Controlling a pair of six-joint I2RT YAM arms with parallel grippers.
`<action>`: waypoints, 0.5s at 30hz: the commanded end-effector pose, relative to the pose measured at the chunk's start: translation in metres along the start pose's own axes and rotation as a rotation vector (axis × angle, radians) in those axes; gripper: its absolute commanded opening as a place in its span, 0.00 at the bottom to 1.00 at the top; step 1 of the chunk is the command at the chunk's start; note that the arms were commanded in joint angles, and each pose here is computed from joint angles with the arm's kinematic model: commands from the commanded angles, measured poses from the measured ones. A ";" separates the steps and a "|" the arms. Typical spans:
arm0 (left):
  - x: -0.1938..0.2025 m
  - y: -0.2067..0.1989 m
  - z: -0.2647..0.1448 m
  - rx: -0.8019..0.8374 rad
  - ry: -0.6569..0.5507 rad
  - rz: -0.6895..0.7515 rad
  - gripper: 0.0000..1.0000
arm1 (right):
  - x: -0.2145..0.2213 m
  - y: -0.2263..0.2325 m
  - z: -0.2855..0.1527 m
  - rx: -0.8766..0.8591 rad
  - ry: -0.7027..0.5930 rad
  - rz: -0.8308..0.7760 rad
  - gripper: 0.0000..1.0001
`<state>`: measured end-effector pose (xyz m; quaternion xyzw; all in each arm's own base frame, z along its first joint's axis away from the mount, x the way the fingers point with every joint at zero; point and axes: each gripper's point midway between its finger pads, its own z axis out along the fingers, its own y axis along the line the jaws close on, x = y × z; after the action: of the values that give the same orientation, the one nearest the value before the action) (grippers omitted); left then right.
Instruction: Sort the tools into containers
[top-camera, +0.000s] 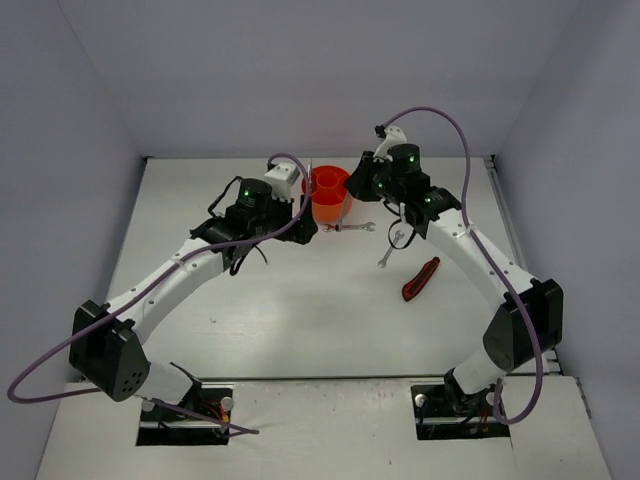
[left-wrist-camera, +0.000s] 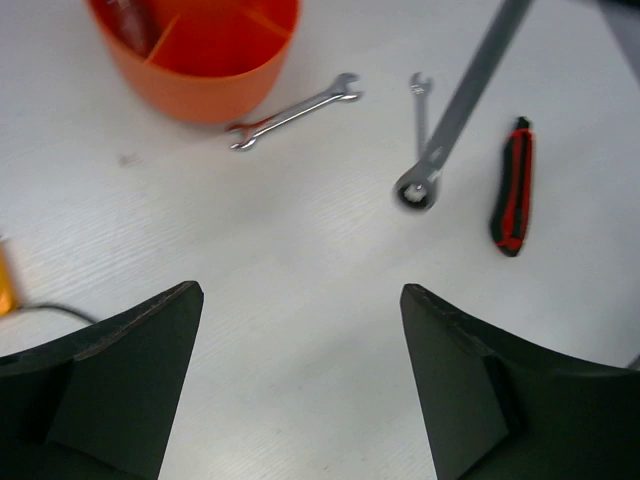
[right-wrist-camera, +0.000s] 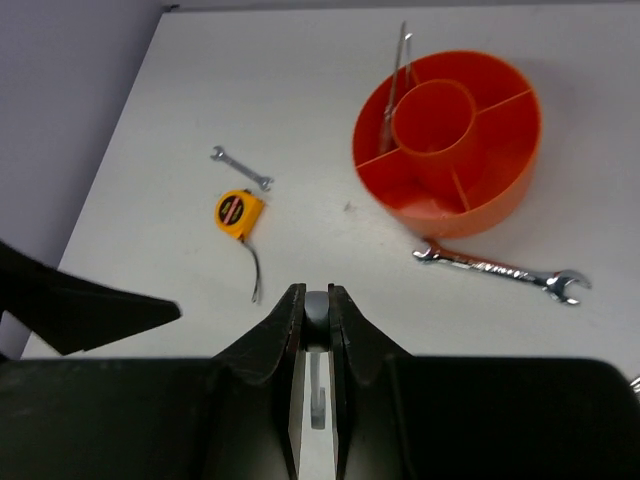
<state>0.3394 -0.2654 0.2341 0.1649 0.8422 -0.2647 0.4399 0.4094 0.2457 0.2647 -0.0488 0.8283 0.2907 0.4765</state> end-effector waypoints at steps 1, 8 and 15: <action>-0.024 0.031 -0.033 -0.138 -0.121 -0.088 0.79 | -0.071 -0.014 0.009 0.060 -0.183 -0.089 0.00; 0.011 0.068 -0.065 -0.312 -0.067 -0.121 0.80 | -0.114 -0.049 0.044 0.170 -0.252 -0.135 0.00; 0.039 0.083 -0.093 -0.397 -0.026 -0.137 0.83 | -0.116 -0.071 0.092 0.212 -0.243 -0.141 0.00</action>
<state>0.3058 -0.1623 0.2115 0.0458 0.8844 -0.1464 0.4408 0.5411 0.2137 0.2613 -0.0277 0.8201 0.1812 0.5421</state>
